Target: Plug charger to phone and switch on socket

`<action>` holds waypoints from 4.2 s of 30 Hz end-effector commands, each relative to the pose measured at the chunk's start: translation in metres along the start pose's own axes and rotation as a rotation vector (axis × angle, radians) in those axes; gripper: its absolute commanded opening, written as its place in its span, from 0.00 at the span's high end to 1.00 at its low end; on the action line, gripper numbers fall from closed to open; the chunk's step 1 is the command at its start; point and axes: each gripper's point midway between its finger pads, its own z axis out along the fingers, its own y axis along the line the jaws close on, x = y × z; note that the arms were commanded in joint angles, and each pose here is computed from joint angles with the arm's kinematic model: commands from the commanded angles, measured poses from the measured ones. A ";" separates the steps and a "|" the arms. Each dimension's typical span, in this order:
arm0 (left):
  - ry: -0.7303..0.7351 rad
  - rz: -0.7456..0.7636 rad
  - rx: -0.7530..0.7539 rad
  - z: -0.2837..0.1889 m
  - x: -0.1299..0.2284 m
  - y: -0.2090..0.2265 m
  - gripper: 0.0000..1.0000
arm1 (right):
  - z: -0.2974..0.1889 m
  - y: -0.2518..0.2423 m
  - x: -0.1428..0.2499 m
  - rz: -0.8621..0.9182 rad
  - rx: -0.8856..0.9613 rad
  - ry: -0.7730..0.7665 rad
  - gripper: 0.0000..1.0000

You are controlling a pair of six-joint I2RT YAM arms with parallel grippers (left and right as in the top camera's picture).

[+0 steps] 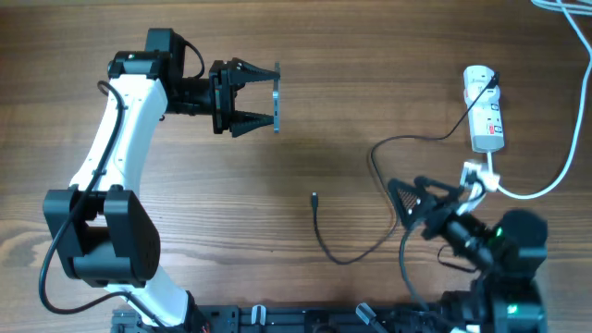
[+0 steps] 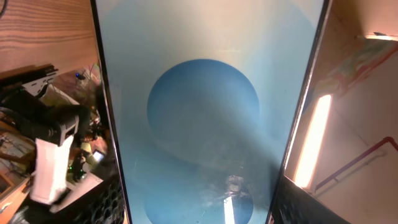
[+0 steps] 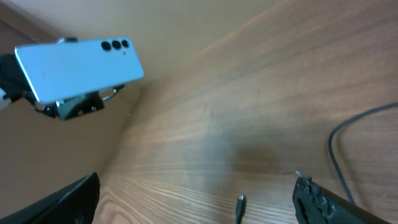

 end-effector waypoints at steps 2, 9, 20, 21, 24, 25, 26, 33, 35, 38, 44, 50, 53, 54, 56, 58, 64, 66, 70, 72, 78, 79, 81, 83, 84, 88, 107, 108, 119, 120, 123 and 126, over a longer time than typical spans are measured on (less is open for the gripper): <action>0.041 0.034 0.038 0.000 0.020 -0.011 0.34 | 0.015 0.014 -0.032 0.141 0.008 0.049 0.00; 0.061 0.032 0.022 0.009 0.023 -0.009 0.34 | 0.025 0.054 -0.019 0.071 -0.294 0.239 0.01; 0.062 0.032 0.017 0.010 0.024 -0.008 0.34 | 0.012 0.048 -0.040 -0.094 0.176 0.287 0.00; 0.062 0.032 0.017 0.010 0.024 -0.008 0.34 | 0.011 0.055 -0.044 -0.119 0.199 0.297 0.01; 0.063 0.031 0.016 0.011 0.024 -0.008 0.34 | 0.008 0.076 -0.053 -0.182 0.251 0.331 0.01; 0.063 0.027 0.017 0.010 0.024 -0.008 0.35 | 0.009 0.085 -0.053 -0.201 0.253 0.349 0.01; 0.063 0.027 0.016 0.011 0.024 -0.008 0.35 | 0.010 0.095 -0.052 -0.220 0.244 0.370 0.01; 0.039 0.003 -0.007 0.011 0.020 -0.004 0.36 | 0.039 0.158 -0.046 -0.352 0.261 0.426 0.01; 0.001 -0.010 -0.043 0.011 0.013 0.002 0.36 | 0.055 0.176 -0.041 -0.412 0.297 0.440 0.01; -0.014 -0.025 -0.056 0.011 0.010 0.004 0.36 | 0.076 0.187 -0.041 -0.447 0.383 0.419 0.01; -0.014 -0.026 -0.056 0.011 0.010 0.004 0.36 | 0.117 0.182 -0.037 -0.436 0.503 0.391 0.01; -0.017 -0.016 -0.055 0.011 0.008 0.003 0.36 | 0.137 0.188 -0.034 -0.421 0.473 0.369 0.01; -0.019 -0.016 -0.051 0.011 0.006 0.000 0.35 | 0.142 0.188 -0.033 -0.420 0.471 0.363 0.04; -0.020 -0.024 -0.051 0.011 0.006 -0.001 0.36 | 0.145 0.186 -0.032 -0.425 0.482 0.363 0.07; -0.019 -0.028 -0.050 0.011 0.006 -0.001 0.36 | 0.150 0.181 -0.030 -0.434 0.506 0.363 0.09; -0.019 -0.028 -0.050 0.011 0.006 -0.001 0.36 | 0.158 0.173 -0.029 -0.449 0.543 0.350 0.09; -0.001 -0.028 -0.036 0.011 0.009 -0.003 0.36 | 0.174 0.175 -0.028 -0.444 0.533 0.322 0.25; -0.001 -0.028 -0.036 0.011 0.009 -0.003 0.36 | 0.175 0.175 -0.030 -0.447 0.539 0.308 0.32; 0.000 -0.029 -0.036 0.011 0.009 -0.003 0.36 | 0.176 0.170 -0.035 -0.460 0.569 0.282 0.44; 0.003 -0.028 -0.034 0.011 0.010 -0.003 0.36 | 0.178 0.168 -0.034 -0.464 0.577 0.283 0.44; 0.009 -0.025 -0.029 0.011 0.011 -0.004 0.36 | 0.186 0.165 -0.029 -0.466 0.584 0.290 0.47; 0.011 -0.025 -0.027 0.011 0.011 -0.005 0.36 | 0.188 0.165 -0.028 -0.466 0.584 0.291 0.48; 0.011 -0.025 -0.027 0.011 0.011 -0.005 0.36 | 0.188 0.165 -0.028 -0.462 0.582 0.287 0.53; 0.010 -0.024 -0.027 0.011 0.011 -0.005 0.36 | 0.189 0.166 -0.029 -0.455 0.578 0.281 0.59; 0.010 -0.024 -0.027 0.011 0.011 -0.005 0.36 | 0.189 0.167 -0.029 -0.454 0.576 0.279 0.60; 0.011 -0.024 -0.027 0.011 0.011 -0.005 0.36 | 0.189 0.167 -0.029 -0.455 0.576 0.278 0.63; 0.029 -0.025 -0.013 0.011 0.014 -0.007 0.36 | 0.188 0.164 -0.033 -0.417 0.602 0.244 0.80; 0.032 -0.025 -0.011 0.011 0.015 -0.008 0.36 | 0.188 0.164 -0.033 -0.414 0.603 0.244 0.80; 0.031 -0.024 -0.011 0.011 0.015 -0.007 0.36 | 0.189 0.165 -0.034 -0.395 0.602 0.235 0.94; 0.031 -0.024 -0.011 0.011 0.015 -0.007 0.35 | 0.189 0.165 -0.034 -0.395 0.602 0.235 0.95; 0.031 -0.024 -0.011 0.011 0.015 -0.007 0.32 | 0.189 0.165 -0.034 -0.377 0.602 0.228 0.95; 0.031 -0.019 -0.011 0.011 0.014 -0.008 0.24 | 0.189 0.166 -0.034 -0.333 0.604 0.211 0.95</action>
